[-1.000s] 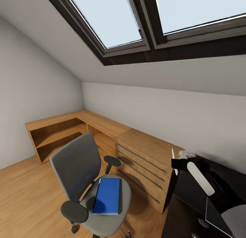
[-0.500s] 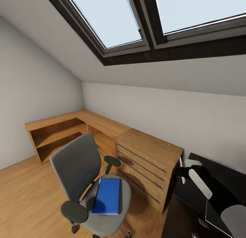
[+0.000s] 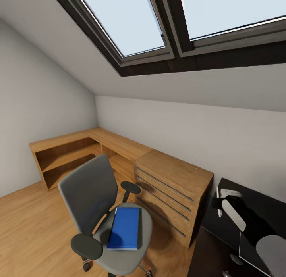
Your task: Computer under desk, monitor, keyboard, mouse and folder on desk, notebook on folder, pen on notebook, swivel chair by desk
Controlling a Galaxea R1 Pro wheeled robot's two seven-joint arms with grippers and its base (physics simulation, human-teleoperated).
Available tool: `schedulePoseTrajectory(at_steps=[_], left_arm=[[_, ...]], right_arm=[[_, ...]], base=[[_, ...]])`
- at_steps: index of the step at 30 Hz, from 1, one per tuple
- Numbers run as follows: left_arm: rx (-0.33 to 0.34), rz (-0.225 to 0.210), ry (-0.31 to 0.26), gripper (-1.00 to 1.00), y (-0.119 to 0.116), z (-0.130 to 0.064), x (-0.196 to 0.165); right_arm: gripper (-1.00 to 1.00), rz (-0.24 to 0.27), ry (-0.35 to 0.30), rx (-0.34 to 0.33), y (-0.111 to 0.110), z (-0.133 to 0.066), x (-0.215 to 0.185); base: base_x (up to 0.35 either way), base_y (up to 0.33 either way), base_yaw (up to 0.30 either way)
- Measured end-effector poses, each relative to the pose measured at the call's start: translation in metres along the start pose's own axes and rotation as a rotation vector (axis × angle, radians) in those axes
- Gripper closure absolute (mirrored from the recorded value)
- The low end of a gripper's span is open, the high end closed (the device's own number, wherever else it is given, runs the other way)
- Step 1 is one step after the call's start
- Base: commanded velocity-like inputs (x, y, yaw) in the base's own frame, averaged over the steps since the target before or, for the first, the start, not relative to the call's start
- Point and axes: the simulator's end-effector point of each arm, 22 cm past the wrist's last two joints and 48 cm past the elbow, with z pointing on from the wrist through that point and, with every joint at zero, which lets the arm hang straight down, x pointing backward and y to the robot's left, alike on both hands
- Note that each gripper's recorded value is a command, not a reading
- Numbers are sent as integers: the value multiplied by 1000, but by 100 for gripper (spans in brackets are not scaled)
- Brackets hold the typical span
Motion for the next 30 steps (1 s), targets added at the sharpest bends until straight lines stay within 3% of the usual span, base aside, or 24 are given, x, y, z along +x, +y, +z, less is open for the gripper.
schedulePoseTrajectory(at_steps=[16,22,27,30], left_arm=[[0,0,0,-100,0,0,0],[1,-16,-91,-100,-1,-1,-19],[-2,-26,-118,-100,0,-2,-26],[-8,-36,-131,-100,3,-2,-32]], right_arm=[[100,39,-3,107,-41,23,10],[100,55,-18,136,-52,29,15],[100,51,-18,137,-52,30,17],[100,46,-16,118,-37,30,20]], base=[[0,0,0],[0,0,0],[0,0,0],[0,0,0]])
